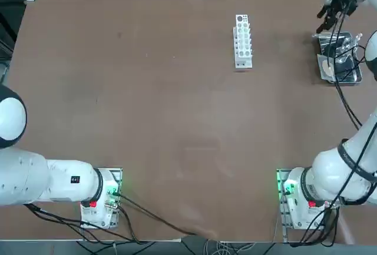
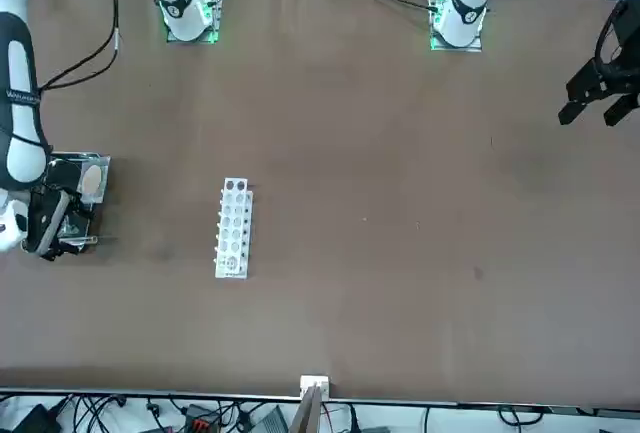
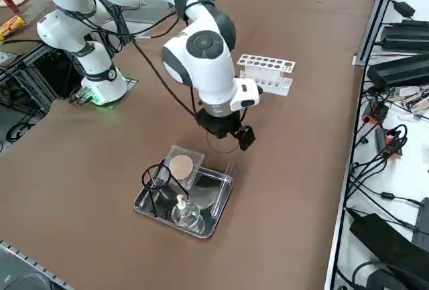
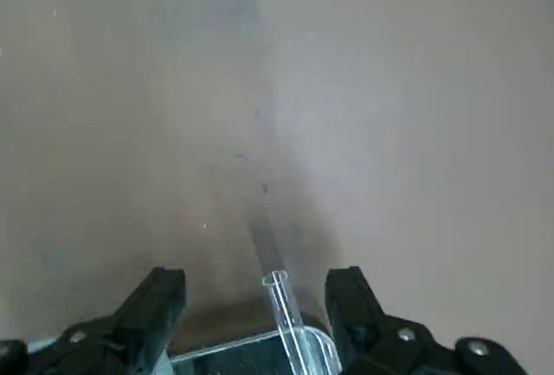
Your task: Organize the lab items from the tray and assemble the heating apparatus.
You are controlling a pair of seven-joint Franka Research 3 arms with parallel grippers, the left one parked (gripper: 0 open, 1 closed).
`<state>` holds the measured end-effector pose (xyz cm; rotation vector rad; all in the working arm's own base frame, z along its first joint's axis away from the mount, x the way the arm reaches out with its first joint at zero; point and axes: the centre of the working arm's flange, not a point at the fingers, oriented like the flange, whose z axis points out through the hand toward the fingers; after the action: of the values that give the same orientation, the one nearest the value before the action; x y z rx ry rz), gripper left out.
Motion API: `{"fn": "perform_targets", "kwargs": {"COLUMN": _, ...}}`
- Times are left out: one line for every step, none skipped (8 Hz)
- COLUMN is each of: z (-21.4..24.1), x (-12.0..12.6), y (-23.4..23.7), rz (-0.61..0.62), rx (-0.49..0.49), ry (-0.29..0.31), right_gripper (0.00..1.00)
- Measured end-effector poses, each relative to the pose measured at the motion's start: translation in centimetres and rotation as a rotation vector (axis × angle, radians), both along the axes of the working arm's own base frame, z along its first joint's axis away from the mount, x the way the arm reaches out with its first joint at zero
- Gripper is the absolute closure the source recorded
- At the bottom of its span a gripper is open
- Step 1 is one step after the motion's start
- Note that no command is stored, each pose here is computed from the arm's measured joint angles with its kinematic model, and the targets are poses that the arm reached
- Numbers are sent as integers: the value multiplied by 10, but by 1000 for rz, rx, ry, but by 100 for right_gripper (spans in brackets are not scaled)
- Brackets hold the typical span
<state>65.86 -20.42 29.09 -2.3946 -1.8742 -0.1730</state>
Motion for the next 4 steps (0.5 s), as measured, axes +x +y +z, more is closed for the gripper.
{"fn": "perform_targets", "kwargs": {"z": -5, "x": -2, "y": -8, "rz": 48, "rx": -3, "ry": -8, "right_gripper": 9}}
{"fn": "perform_targets", "kwargs": {"z": -9, "x": -3, "y": -13, "rz": 92, "rx": -6, "ry": -16, "right_gripper": 10}}
{"fn": "perform_targets", "kwargs": {"z": -16, "x": -4, "y": -15, "rz": 120, "rx": 8, "ry": -21, "right_gripper": 10}}
{"fn": "perform_targets", "kwargs": {"z": -28, "x": -6, "y": -19, "rz": 139, "rx": 45, "ry": -39, "right_gripper": 10}}
